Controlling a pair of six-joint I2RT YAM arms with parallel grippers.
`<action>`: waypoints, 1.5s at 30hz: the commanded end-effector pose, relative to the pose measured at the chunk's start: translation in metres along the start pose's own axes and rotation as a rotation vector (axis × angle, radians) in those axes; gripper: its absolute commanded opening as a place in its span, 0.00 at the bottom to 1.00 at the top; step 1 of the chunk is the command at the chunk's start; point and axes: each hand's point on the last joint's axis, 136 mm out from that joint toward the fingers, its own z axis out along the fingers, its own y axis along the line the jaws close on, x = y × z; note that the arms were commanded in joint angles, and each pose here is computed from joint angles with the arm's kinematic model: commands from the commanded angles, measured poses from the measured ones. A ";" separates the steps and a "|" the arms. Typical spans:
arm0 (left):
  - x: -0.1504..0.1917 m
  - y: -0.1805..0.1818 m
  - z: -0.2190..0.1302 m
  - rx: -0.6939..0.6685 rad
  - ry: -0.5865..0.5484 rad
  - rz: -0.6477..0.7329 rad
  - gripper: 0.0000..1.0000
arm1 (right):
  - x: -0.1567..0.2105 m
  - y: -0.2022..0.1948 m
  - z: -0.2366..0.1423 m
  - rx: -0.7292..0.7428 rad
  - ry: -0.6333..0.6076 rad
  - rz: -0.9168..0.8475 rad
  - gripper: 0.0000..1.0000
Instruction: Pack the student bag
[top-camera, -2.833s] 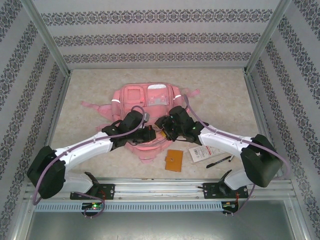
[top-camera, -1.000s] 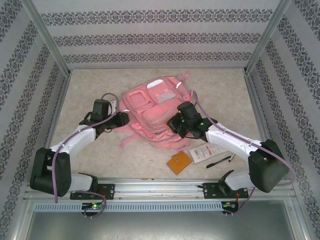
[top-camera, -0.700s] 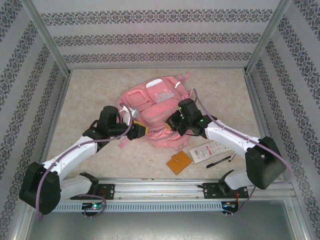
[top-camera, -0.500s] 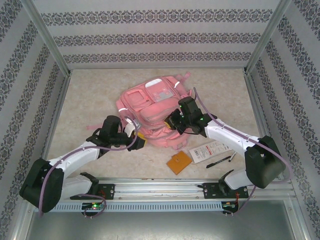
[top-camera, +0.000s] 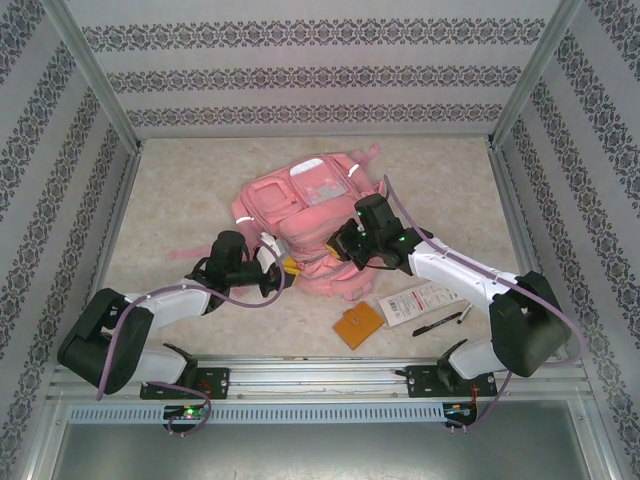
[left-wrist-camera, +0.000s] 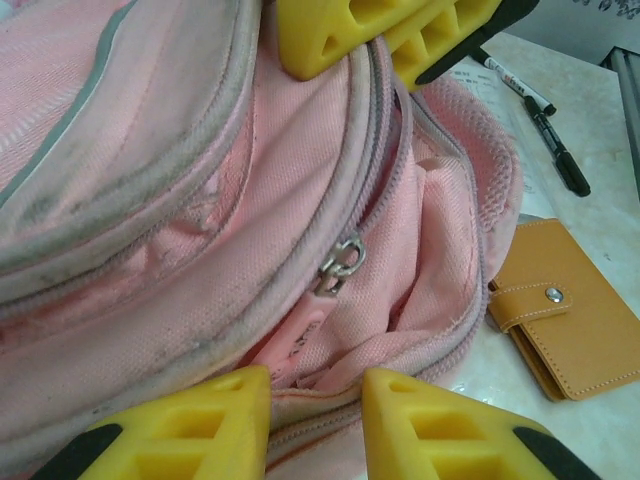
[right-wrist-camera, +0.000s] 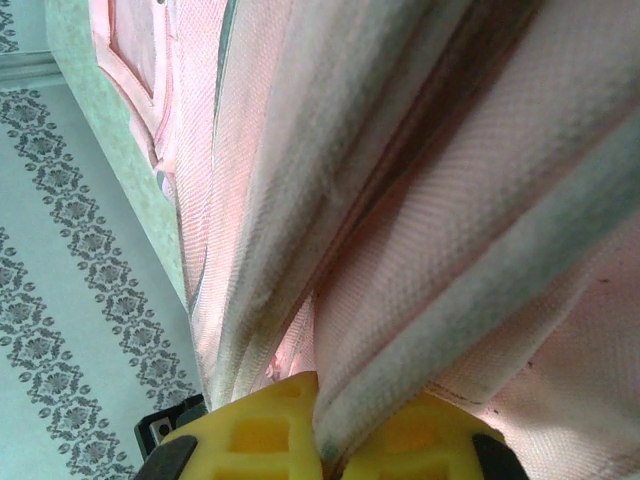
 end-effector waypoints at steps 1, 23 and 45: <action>-0.033 0.000 0.001 0.045 -0.101 0.098 0.29 | 0.029 0.046 -0.011 -0.131 0.103 -0.124 0.00; -0.037 0.025 -0.017 0.026 -0.166 -0.104 0.35 | 0.039 0.049 -0.011 -0.142 0.137 -0.150 0.00; -0.054 0.025 -0.015 -0.048 -0.181 0.261 0.26 | 0.095 0.065 -0.008 -0.206 0.379 -0.306 0.00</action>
